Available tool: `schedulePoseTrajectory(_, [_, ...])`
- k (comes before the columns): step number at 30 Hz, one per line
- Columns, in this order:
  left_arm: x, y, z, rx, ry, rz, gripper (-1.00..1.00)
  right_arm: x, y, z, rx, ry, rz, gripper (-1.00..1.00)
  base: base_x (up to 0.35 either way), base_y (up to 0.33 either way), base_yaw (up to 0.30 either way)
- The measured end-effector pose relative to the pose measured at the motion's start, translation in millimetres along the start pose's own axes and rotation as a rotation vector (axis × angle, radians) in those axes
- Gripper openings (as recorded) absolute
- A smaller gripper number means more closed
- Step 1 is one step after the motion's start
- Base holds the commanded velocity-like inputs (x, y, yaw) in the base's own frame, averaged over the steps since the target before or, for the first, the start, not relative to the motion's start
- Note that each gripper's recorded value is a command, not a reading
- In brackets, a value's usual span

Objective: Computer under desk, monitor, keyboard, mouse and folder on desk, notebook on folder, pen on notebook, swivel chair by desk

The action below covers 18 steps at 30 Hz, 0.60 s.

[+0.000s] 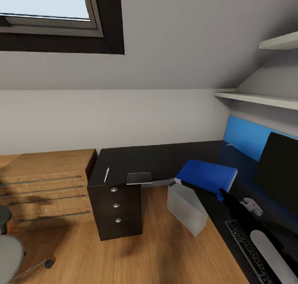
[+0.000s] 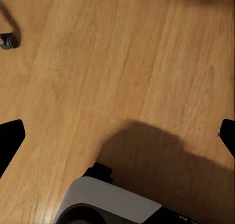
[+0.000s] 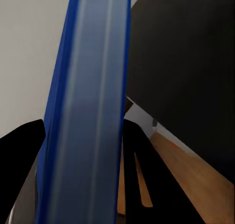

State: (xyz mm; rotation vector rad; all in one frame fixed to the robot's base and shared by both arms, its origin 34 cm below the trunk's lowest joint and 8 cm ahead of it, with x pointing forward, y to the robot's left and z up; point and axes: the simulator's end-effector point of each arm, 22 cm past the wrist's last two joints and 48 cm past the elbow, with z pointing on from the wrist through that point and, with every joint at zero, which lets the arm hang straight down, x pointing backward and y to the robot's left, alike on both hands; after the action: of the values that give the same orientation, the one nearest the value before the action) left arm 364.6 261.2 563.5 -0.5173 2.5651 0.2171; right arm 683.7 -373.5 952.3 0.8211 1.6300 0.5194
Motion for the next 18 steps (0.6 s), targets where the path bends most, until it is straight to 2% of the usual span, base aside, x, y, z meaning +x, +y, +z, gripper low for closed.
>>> schedulePoseTrajectory(8, [-1,0,-0.2,0.000,-0.003,-0.001,1.00,0,8,-0.4,-0.035,0.000,0.005,-1.00,0.247,0.000,-0.031])
schedulePoseTrajectory(9, [-1,0,-0.1,0.000,-0.003,-0.002,1.00,-1,14,-0.6,-0.065,-0.002,0.005,-1.00,0.170,0.000,-0.001])
schedulePoseTrajectory(10, [-1,1,0.0,-0.001,-0.003,-0.001,1.00,-1,26,-1.5,-0.121,-0.002,0.004,-1.00,0.168,0.000,-0.001])
schedulePoseTrajectory(12, [-1,1,0.0,-0.001,-0.003,-0.001,1.00,2,29,-1.5,-0.148,0.003,0.004,-1.00,0.178,0.000,0.000])
schedulePoseTrajectory(18, [-1,0,-0.1,0.000,-0.003,-0.001,1.00,13,16,0.9,-0.145,0.027,0.004,-1.00,0.273,0.026,0.000])
